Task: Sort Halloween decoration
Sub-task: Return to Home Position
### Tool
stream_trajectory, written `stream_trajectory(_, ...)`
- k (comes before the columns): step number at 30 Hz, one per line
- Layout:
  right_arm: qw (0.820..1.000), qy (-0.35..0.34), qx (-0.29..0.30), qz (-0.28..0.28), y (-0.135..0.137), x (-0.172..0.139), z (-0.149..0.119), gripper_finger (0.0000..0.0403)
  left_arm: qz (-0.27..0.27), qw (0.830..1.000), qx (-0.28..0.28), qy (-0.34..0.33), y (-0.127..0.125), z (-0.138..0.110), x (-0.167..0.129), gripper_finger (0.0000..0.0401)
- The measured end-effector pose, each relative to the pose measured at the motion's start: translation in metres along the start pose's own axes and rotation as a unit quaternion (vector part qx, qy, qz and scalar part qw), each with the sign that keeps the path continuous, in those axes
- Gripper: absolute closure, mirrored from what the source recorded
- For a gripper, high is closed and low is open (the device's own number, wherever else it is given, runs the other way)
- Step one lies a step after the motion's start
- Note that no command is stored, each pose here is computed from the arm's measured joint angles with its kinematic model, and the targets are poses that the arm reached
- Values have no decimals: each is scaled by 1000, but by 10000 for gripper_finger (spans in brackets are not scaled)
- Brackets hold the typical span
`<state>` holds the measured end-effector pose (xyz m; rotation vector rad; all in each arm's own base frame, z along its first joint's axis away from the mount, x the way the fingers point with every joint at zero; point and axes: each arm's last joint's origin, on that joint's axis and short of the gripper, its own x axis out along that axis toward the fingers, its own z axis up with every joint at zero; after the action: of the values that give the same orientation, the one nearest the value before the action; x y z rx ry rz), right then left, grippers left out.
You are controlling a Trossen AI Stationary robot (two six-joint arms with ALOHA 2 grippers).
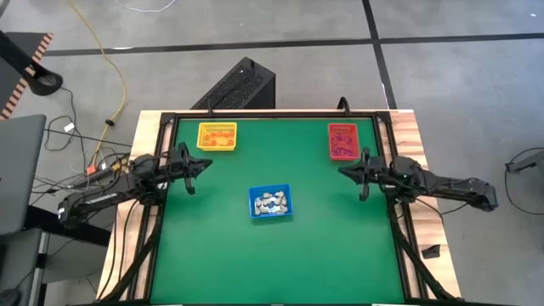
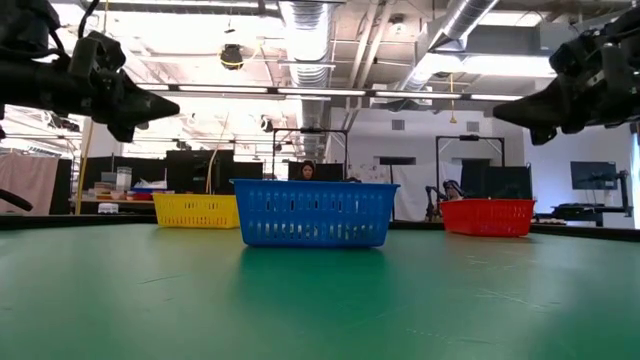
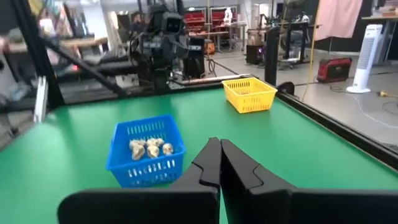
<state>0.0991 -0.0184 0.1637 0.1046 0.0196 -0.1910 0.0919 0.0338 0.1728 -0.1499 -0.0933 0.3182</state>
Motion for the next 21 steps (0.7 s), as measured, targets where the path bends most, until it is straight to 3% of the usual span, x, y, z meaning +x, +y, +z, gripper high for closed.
stream_trajectory(3,1000,2,-24,5,1,0,-1,376,-6,1000,5,2,-1,0,0,401)
stream_trajectory(21,1000,3,-25,6,1,0,-1,361,10,1000,10,22,0,-5,0,401)
